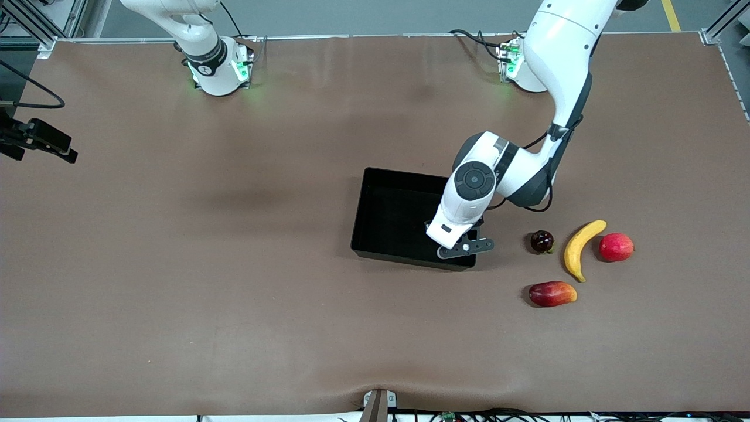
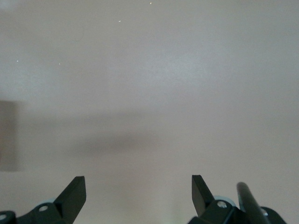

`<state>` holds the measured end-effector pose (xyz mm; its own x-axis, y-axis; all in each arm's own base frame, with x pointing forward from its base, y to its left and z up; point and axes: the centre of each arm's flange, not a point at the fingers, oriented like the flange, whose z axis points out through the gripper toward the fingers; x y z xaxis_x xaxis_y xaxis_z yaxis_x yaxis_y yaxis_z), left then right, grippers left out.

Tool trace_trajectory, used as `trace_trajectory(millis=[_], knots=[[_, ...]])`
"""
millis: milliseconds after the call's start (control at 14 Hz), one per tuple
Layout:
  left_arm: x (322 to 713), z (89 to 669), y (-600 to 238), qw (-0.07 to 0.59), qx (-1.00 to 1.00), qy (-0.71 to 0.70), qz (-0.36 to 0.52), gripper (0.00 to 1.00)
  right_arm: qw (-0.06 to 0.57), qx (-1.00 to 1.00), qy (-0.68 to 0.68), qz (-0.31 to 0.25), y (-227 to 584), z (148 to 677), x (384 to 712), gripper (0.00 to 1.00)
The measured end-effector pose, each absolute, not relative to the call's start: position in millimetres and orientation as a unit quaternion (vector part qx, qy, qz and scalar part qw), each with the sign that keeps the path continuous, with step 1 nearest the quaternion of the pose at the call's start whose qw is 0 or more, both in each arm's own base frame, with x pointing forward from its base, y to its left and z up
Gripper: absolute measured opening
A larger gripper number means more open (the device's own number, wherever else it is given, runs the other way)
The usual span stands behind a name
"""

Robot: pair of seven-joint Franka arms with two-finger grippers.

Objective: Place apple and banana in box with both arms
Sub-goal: 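Lower the apple into the box and open the left gripper, then move the left gripper to the yellow banana and lower onto it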

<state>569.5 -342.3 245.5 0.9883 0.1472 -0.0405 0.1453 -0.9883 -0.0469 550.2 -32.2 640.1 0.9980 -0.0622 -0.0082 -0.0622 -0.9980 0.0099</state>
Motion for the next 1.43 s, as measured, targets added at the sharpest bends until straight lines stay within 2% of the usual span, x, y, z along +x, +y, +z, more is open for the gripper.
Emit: trace_trajectory(millis=[429,714,857,929,1000,1143,1429], knots=[[541,217,-343,0.038,-0.996,-0.06,0.054,0.68,0.005,1.0,-0.029,-0.003,-30,641,550,1.0],[538,213,-341,0.041,-0.995,-0.066,0.058,0.68,0.005,1.0,-0.029,-0.001,-30,643,551,1.0],[539,217,-344,0.038,-0.996,-0.067,0.054,0.83,0.005,1.0,-0.029,-0.001,-30,643,551,1.0],[540,223,-345,0.035,-0.996,-0.067,0.05,0.95,0.005,1.0,-0.029,-0.001,-30,643,551,1.0],[542,233,-346,0.031,-0.996,-0.067,0.043,1.0,0.005,1.0,-0.029,-0.001,-30,643,551,1.0],[551,270,-348,0.021,-0.997,-0.07,0.026,1.0,0.005,1.0,-0.03,-0.001,-31,643,550,1.0],[589,396,-319,0.015,-0.994,-0.105,0.001,1.0,0.005,1.0,-0.03,-0.001,-31,643,550,1.0]])
